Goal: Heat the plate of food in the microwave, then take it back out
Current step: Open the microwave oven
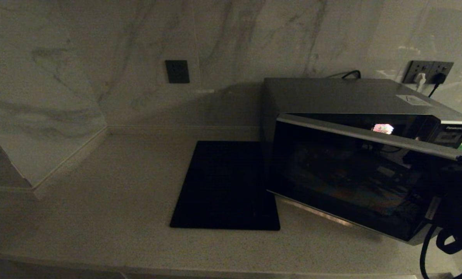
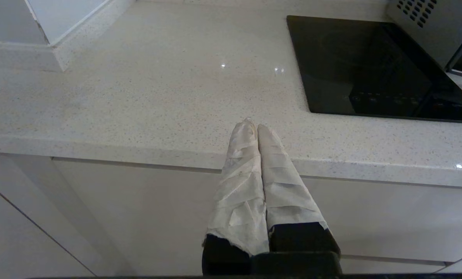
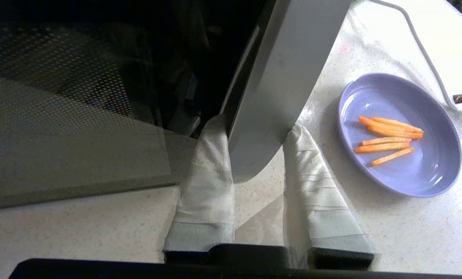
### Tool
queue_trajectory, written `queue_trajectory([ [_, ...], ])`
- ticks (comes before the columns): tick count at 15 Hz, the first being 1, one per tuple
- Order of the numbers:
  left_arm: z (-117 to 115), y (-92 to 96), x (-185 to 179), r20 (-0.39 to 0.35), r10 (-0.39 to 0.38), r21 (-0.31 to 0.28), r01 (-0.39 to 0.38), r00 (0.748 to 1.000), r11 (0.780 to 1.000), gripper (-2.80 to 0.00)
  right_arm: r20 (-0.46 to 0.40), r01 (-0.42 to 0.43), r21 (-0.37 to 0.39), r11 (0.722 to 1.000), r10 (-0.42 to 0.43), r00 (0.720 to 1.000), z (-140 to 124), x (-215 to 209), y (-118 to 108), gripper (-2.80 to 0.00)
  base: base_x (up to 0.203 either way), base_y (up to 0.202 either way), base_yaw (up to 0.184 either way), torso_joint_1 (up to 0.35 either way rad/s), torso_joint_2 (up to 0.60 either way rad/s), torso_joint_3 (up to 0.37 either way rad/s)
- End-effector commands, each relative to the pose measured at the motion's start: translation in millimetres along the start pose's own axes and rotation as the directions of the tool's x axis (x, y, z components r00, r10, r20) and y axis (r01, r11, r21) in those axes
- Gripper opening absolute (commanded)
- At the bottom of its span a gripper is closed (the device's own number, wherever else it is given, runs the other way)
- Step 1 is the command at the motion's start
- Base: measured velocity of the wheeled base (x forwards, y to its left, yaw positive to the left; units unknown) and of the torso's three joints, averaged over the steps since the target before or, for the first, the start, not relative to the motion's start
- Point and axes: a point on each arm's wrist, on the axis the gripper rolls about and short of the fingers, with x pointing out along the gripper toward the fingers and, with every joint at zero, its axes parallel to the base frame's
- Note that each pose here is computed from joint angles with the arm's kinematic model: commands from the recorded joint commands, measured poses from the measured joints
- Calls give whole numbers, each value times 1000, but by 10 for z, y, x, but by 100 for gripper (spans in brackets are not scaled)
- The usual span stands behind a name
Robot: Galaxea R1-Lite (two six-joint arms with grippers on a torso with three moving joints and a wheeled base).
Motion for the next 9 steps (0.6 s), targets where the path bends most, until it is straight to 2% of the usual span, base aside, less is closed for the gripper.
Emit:
queue_trajectory([
  [1, 0, 0, 0, 0, 0, -1, 0, 1000, 1000, -280, 10, -8, 22, 1000, 8, 1000, 26, -36, -33, 0, 0, 0, 0, 0, 0, 0],
  [9, 1, 0, 1, -1, 0, -1, 0, 1000, 1000, -280, 49, -31, 60, 998, 28, 998, 125, -137, -107, 0, 0, 0, 0, 0, 0, 0],
])
